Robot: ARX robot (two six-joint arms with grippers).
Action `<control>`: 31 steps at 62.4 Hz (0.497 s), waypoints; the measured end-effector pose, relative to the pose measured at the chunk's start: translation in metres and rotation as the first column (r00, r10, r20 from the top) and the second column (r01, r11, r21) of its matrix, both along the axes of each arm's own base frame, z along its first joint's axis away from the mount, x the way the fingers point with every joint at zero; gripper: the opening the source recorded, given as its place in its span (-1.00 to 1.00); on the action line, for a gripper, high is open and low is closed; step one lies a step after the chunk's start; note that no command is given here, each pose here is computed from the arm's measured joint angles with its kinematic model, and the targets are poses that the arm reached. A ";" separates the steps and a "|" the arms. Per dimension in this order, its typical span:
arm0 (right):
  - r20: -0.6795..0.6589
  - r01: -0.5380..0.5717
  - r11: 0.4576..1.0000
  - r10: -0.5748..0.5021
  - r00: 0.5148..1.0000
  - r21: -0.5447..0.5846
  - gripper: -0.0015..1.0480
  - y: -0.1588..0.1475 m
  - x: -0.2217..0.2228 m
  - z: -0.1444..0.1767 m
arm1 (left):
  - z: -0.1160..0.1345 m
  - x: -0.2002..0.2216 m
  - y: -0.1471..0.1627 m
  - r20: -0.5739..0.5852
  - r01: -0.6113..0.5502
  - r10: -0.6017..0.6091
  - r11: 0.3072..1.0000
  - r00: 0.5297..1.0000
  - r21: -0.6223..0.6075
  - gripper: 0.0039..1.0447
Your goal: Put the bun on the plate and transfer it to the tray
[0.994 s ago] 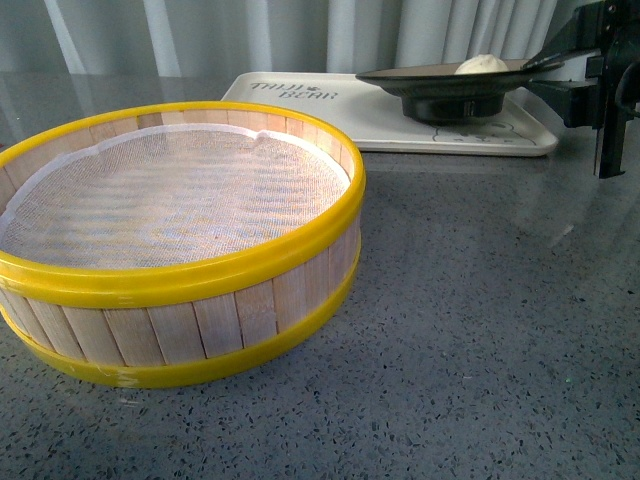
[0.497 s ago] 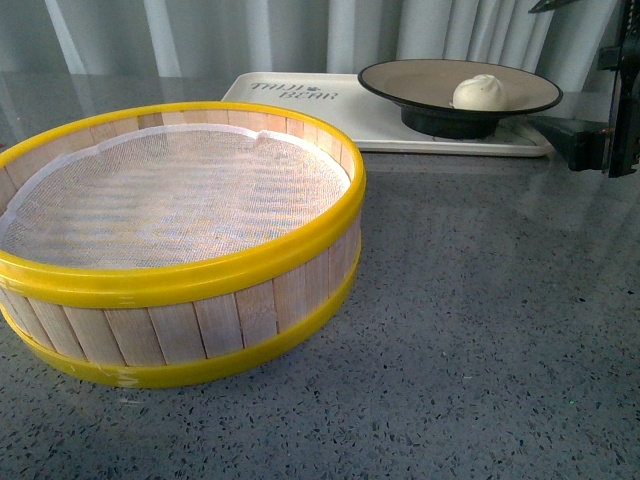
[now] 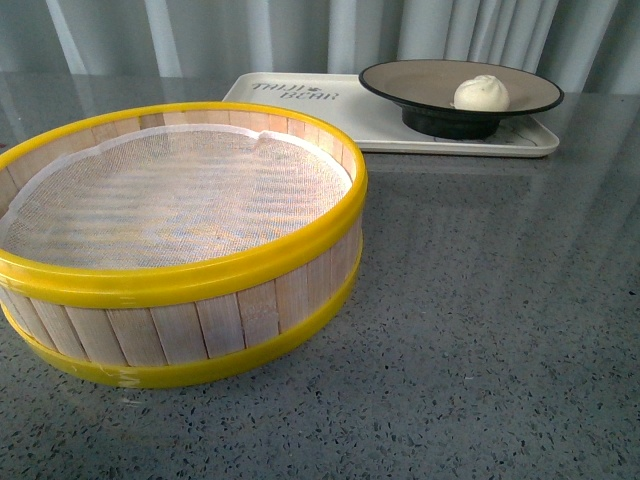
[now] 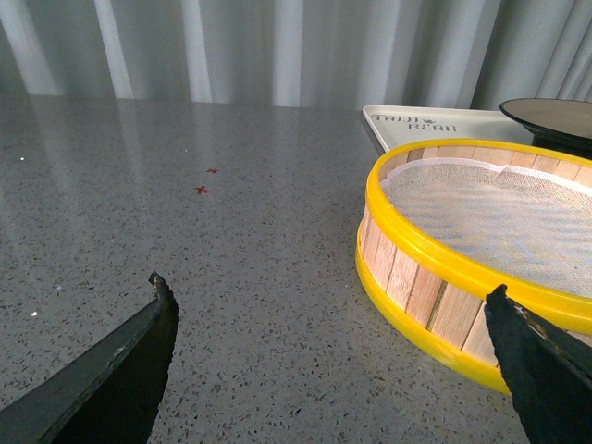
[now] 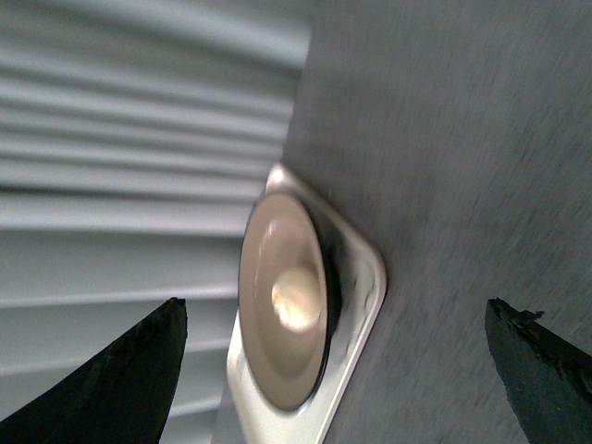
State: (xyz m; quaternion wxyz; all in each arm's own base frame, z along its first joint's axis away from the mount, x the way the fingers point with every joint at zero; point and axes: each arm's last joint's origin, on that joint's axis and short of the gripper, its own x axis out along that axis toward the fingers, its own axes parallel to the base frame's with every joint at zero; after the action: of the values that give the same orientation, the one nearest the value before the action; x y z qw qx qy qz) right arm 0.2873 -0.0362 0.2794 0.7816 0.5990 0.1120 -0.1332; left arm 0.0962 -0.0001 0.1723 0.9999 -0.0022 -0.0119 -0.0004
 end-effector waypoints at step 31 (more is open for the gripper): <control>0.062 -0.065 0.354 0.337 0.940 -0.933 -0.10 0.004 -0.099 -0.002 | 0.000 0.000 0.000 0.000 -0.001 0.001 1.000 1.000 0.000 0.88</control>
State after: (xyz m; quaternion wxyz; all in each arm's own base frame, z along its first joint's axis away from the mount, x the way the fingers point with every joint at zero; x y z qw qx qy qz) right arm 0.1879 -0.0321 0.2770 0.9984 0.0562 -0.0046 -0.0007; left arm 0.0962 -0.0001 0.1723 0.9999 -0.0022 -0.0119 0.0002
